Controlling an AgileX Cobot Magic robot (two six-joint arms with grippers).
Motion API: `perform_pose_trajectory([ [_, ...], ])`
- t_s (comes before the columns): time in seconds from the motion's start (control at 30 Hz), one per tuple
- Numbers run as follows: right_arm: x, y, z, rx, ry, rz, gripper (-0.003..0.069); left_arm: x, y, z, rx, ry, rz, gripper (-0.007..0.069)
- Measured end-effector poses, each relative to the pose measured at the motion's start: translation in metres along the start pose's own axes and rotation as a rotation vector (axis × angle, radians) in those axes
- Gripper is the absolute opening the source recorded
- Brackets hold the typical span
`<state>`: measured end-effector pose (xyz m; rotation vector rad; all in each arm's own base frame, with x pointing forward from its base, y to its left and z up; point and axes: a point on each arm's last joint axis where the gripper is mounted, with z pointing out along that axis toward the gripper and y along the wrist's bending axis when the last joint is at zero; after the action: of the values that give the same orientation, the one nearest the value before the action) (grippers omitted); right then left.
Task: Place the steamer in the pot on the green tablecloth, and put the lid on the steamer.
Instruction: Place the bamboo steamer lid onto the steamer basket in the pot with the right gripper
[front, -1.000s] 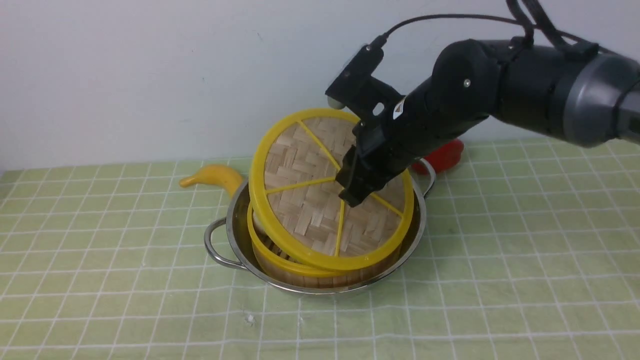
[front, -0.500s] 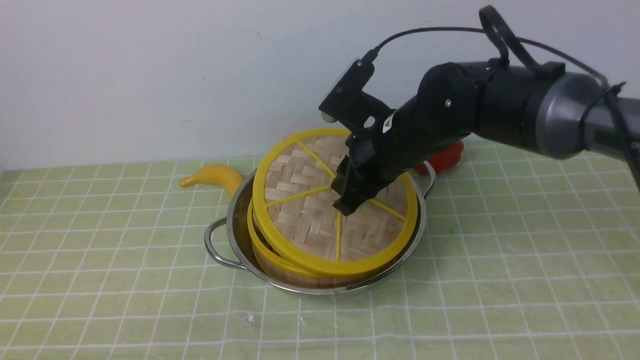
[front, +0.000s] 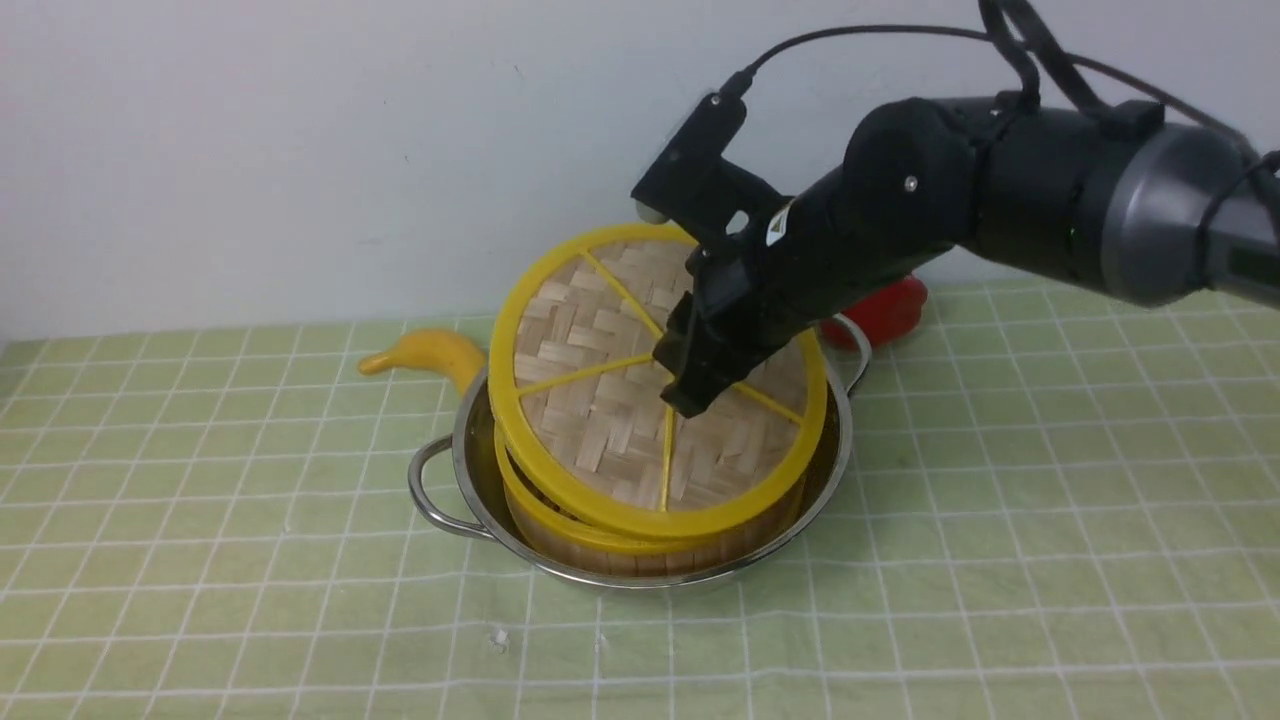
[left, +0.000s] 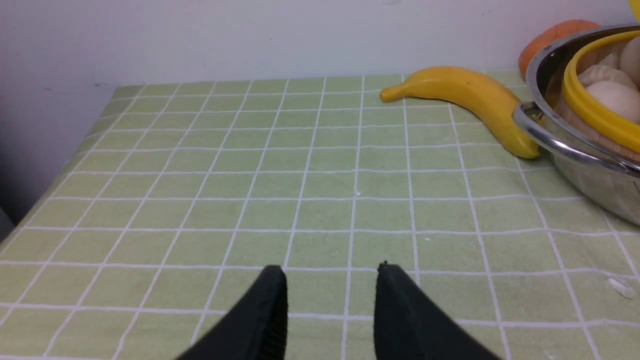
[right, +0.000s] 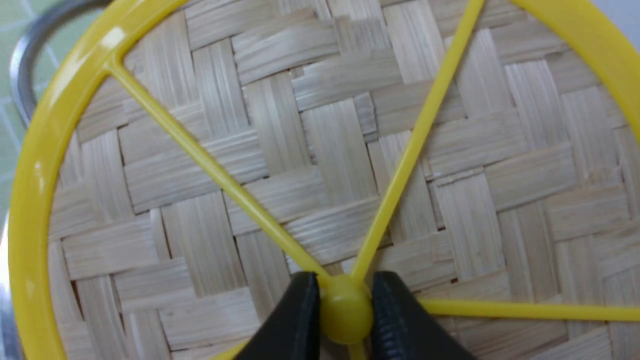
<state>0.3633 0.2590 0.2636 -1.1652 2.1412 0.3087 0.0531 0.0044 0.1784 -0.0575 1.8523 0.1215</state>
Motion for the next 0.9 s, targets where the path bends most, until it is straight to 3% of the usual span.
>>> perform_pose_trajectory([
  [0.7, -0.008, 0.002, -0.003, 0.029, -0.062, -0.033, 0.0145, 0.000, 0.000, 0.000, 0.000, 0.000, 0.000, 0.0243],
  [0.9, -0.014, 0.006, -0.031, 0.014, -0.049, 0.003, 0.0145, 0.000, 0.000, 0.000, 0.000, 0.000, 0.000, 0.0243],
])
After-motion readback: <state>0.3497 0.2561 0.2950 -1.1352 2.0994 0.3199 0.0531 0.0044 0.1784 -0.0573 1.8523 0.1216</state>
